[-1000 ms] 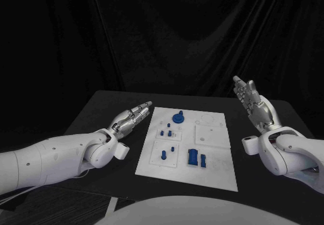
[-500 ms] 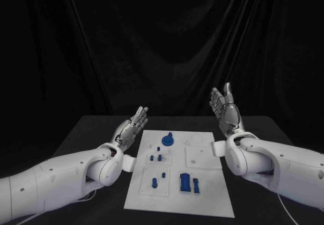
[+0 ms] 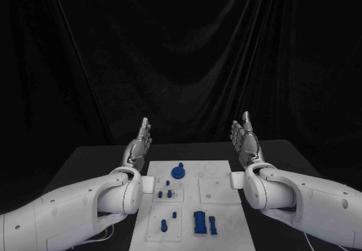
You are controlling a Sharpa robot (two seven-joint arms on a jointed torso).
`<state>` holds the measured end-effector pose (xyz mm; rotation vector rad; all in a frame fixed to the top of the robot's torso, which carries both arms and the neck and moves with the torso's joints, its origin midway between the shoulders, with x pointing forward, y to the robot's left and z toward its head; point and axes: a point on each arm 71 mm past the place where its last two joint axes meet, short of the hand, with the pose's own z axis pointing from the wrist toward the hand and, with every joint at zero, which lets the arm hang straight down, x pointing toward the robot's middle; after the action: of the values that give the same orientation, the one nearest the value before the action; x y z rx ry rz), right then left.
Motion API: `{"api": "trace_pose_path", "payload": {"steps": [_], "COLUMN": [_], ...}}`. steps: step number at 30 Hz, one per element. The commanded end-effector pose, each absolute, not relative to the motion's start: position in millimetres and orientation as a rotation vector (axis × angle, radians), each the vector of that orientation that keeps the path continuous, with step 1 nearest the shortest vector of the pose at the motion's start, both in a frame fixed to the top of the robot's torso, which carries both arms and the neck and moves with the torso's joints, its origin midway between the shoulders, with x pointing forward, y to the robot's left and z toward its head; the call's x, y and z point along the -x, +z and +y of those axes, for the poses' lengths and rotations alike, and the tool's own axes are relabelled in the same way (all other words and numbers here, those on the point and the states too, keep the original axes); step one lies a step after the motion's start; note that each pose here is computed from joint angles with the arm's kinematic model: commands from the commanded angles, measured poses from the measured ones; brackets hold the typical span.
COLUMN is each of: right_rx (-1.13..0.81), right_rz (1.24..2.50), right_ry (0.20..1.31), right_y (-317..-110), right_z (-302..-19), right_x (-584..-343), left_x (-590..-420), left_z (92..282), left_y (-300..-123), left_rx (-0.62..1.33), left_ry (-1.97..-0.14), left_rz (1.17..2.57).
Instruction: Assemble the parts on the task board
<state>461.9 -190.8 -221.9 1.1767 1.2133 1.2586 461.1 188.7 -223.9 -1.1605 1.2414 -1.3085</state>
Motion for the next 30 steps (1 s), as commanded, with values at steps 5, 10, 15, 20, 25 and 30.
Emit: {"api": "trace_pose_path", "payload": {"steps": [5,10,15,20,25,30], "right_rx": [-1.209,-1.209,-1.209,-1.209,-1.209,-1.209], "right_rz": [1.218,1.218,1.218,1.218,1.218,1.218], "right_ry": [1.229,1.229,1.229,1.229,1.229,1.229], "right_y": [-224.2,-224.2,-224.2,-224.2,-224.2,-224.2], "right_z": [-192.4,-192.4,-192.4,-192.4,-192.4,-192.4], "right_x": [-461.8,-461.8,-461.8,-461.8,-461.8,-461.8], "left_x": [-461.8,-461.8,-461.8,-461.8,-461.8,-461.8], "left_z": [192.4,192.4,192.4,192.4,192.4,192.4], "left_y": [-224.2,-224.2,-224.2,-224.2,-224.2,-224.2], "left_rx": [1.209,1.209,1.209,1.209,1.209,1.209], "left_ry": [-1.229,-1.229,-1.229,-1.229,-1.229,-1.229], "left_rz": [1.218,1.218,1.218,1.218,1.218,1.218]}}
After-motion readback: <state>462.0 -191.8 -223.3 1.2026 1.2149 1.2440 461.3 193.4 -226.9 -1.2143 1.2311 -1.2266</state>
